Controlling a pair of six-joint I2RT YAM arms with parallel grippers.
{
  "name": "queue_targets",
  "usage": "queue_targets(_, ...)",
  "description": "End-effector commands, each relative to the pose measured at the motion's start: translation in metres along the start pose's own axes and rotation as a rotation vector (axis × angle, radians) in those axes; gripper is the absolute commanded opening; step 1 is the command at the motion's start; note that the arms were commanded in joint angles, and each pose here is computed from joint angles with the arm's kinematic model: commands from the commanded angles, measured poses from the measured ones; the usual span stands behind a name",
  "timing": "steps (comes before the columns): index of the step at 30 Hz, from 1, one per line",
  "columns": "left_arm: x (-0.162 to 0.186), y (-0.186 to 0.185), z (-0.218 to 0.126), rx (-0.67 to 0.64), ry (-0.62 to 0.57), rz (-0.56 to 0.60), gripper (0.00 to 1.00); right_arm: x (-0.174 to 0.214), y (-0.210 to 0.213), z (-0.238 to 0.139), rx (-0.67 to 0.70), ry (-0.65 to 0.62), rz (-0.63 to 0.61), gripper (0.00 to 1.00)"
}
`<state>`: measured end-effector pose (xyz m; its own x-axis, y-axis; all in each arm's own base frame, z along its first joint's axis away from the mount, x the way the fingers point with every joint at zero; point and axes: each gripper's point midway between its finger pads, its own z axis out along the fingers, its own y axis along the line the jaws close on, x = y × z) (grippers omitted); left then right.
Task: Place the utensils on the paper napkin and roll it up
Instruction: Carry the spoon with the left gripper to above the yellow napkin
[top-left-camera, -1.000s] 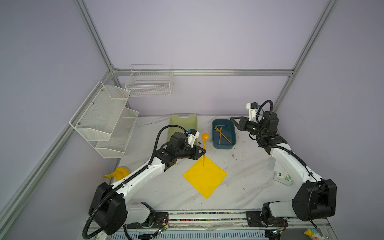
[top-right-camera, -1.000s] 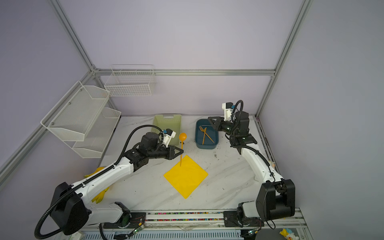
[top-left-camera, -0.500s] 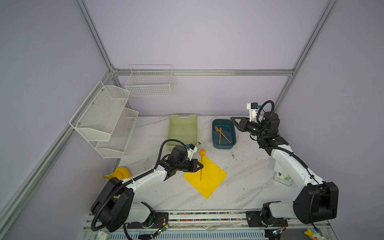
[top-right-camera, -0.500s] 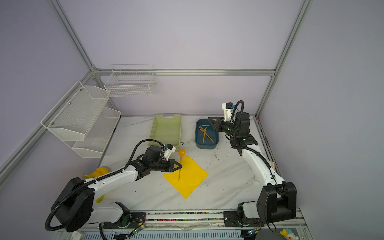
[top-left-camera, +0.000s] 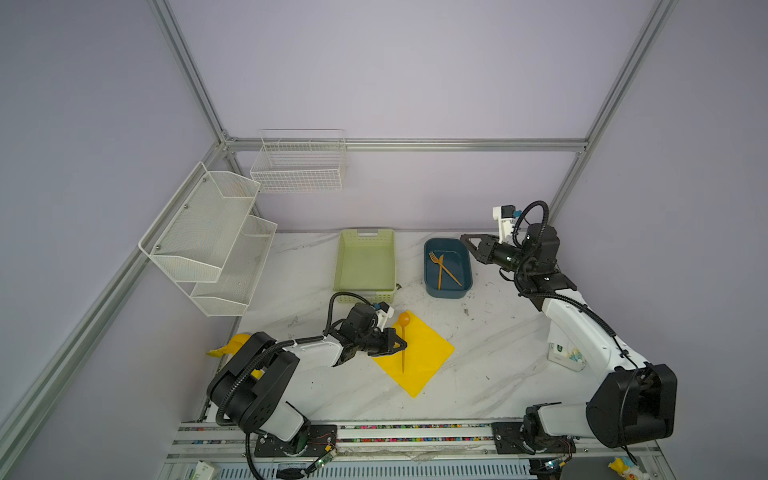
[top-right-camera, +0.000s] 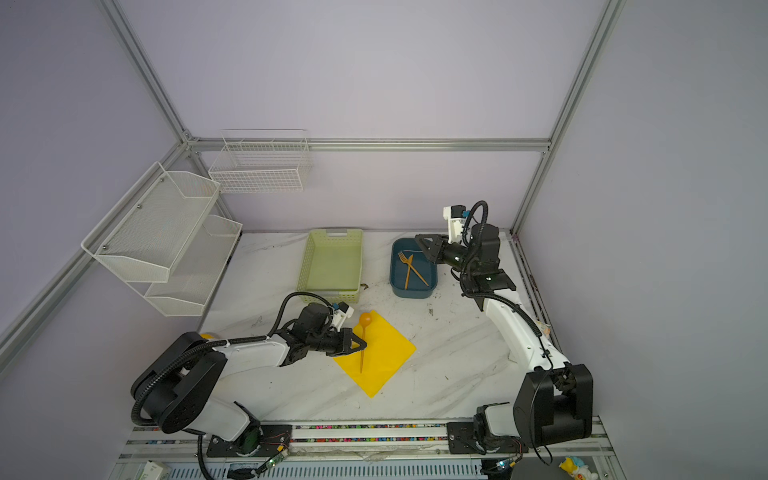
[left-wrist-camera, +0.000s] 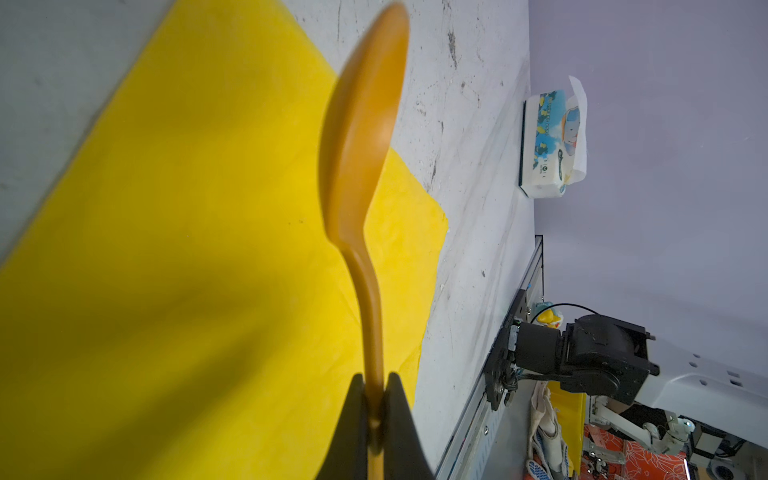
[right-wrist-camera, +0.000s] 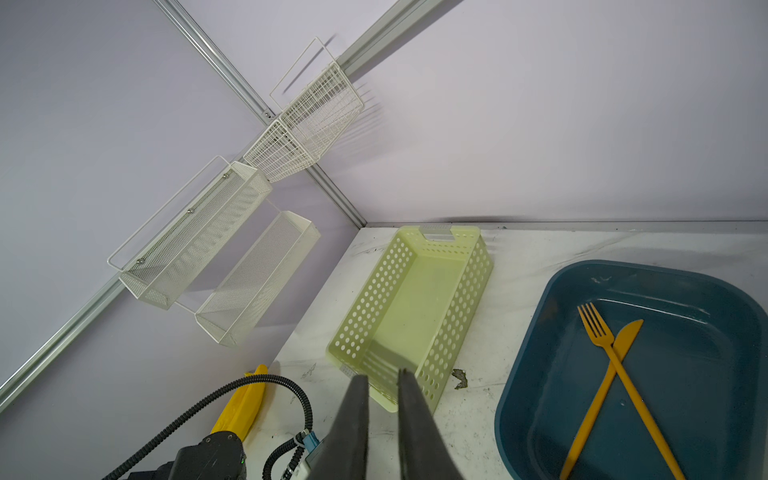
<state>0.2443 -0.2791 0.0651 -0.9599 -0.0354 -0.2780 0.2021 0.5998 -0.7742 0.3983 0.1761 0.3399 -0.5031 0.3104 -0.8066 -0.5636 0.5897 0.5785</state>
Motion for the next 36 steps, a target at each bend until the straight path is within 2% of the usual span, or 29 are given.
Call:
queue_targets(1,0.003,-0.005,0.002,0.046,-0.004,0.005,0.02,-0.004,0.007,-0.005,-0.020,-0.011,-0.026,0.18)
queue_targets(15,0.006,0.011,0.010,-0.003,0.011,-0.038,0.03,-0.003,0.008,-0.005,-0.022,-0.009,-0.022,0.18)
queue_targets(36,-0.006,0.008,0.012,-0.034,0.004,0.005,0.03,-0.004,0.006,-0.002,-0.025,-0.003,-0.020,0.18)
